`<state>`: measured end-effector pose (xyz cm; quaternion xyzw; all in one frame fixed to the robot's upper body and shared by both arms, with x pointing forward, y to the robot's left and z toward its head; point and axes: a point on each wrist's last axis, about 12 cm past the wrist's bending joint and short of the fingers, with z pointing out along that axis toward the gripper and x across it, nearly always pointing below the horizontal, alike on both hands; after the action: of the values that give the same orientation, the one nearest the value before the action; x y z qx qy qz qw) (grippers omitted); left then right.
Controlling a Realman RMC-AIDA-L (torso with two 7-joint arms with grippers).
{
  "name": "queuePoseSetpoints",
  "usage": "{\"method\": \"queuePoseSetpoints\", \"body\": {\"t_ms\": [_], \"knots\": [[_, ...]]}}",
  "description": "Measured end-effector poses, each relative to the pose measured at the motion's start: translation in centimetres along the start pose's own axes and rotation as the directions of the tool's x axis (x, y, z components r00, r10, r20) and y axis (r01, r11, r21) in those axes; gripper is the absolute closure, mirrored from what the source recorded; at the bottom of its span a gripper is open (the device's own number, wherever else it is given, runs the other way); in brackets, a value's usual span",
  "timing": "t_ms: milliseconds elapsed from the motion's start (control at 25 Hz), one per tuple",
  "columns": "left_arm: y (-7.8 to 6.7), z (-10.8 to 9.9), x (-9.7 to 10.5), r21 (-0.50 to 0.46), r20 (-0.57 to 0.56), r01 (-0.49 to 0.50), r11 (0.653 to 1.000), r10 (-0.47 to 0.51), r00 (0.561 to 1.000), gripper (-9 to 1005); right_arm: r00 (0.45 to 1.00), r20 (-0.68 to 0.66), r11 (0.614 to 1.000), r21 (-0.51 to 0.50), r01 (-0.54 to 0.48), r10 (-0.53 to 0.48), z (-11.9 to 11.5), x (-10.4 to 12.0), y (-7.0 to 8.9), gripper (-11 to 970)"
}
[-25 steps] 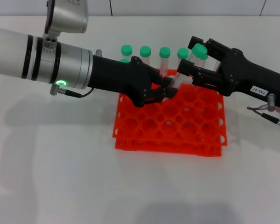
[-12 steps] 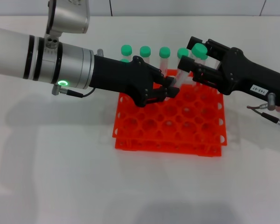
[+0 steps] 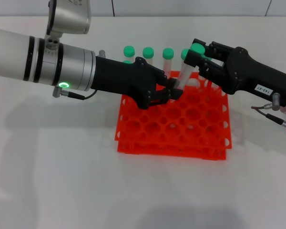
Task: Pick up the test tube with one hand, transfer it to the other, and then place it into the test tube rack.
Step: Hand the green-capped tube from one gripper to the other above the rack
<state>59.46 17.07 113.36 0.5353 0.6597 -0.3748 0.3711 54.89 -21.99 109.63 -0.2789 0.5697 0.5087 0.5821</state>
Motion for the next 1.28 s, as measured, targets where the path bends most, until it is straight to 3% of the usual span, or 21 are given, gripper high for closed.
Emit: {"method": "queuePoseSetpoints", "body": {"t_ms": [640,1200,1280], "knots": [[-0.3,0.4,0.0,0.017,-0.009,0.002,1.000,-0.002,1.000,713,1.000,-0.008,1.000,0.023,-0.005,0.006,-0.1,0.2,-0.2,695],[0.2,-0.1,-0.7,-0.012,-0.021,0.130,0.991,-0.130,0.991,703,1.000,-0.010,1.000,0.025,-0.007,0.008,-0.2,0.3,-0.2,686],[0.1,-0.3,-1.0,-0.011,-0.031,0.135,0.991,-0.136,0.990,621,1.000,-0.010,1.000,0.026,-0.008,0.008,-0.3,0.3,-0.1,685]]}}
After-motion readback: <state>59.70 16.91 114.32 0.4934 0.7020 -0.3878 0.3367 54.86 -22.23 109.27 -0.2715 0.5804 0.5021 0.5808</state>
